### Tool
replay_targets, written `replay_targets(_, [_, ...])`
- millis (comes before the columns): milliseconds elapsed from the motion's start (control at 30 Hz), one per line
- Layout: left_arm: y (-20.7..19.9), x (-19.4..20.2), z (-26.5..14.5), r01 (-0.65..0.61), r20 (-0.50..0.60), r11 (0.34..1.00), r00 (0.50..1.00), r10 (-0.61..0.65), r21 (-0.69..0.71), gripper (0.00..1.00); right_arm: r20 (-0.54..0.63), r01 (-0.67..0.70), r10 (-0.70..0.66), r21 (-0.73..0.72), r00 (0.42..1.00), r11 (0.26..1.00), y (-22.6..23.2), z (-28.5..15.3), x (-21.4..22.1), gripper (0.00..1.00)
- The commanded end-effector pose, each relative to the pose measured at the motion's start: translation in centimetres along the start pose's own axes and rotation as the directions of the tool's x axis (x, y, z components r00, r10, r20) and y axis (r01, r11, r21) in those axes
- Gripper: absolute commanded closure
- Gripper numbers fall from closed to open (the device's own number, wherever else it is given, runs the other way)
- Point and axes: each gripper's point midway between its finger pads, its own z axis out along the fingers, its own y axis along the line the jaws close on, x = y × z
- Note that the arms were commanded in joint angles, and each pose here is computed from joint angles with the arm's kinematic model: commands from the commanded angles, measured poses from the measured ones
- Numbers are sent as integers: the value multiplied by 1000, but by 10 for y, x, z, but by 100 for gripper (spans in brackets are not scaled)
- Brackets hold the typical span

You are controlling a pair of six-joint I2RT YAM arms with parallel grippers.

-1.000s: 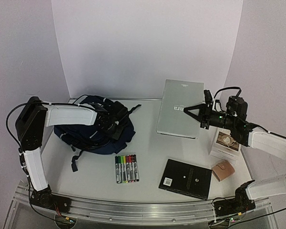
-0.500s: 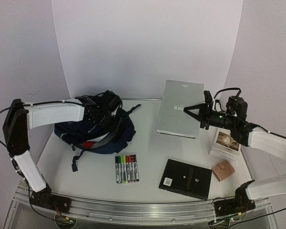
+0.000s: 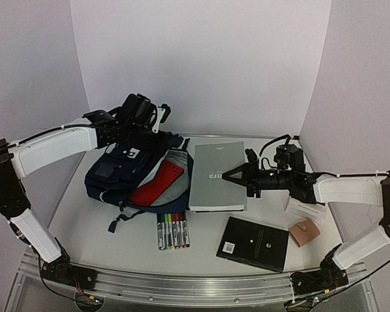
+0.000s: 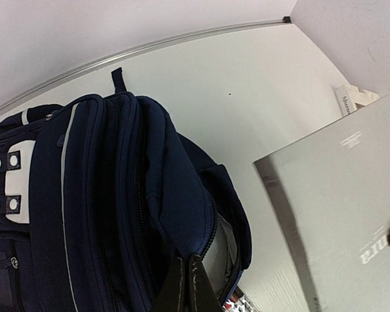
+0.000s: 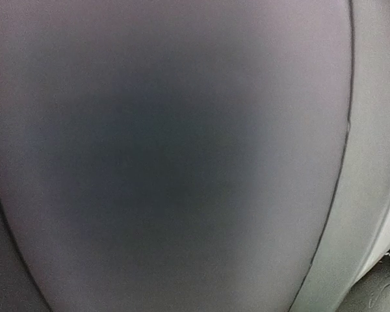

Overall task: Pack the student bag
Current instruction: Place the book in the student bag.

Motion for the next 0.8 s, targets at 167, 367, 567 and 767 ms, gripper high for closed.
replay_targets(167, [-56, -58, -63, -42, 200, 952, 980, -20, 303, 100, -33, -71, 68, -67, 997, 995, 1, 59, -6, 68])
replay_targets(367, [-73, -48, -70, -57, 171, 913, 985, -14, 404, 100, -26, -116, 114, -112, 993, 987, 1, 100, -24, 69])
replay_targets(567, [-84, -44, -75, -51, 155, 882, 988, -26, 469, 100, 39, -135, 139, -81, 990, 987, -12, 151, -45, 69])
replay_targets(767, [-88, -46, -76, -18, 151, 868, 986, -66, 496, 100, 25, -154, 155, -26, 988, 988, -37, 215, -33, 65])
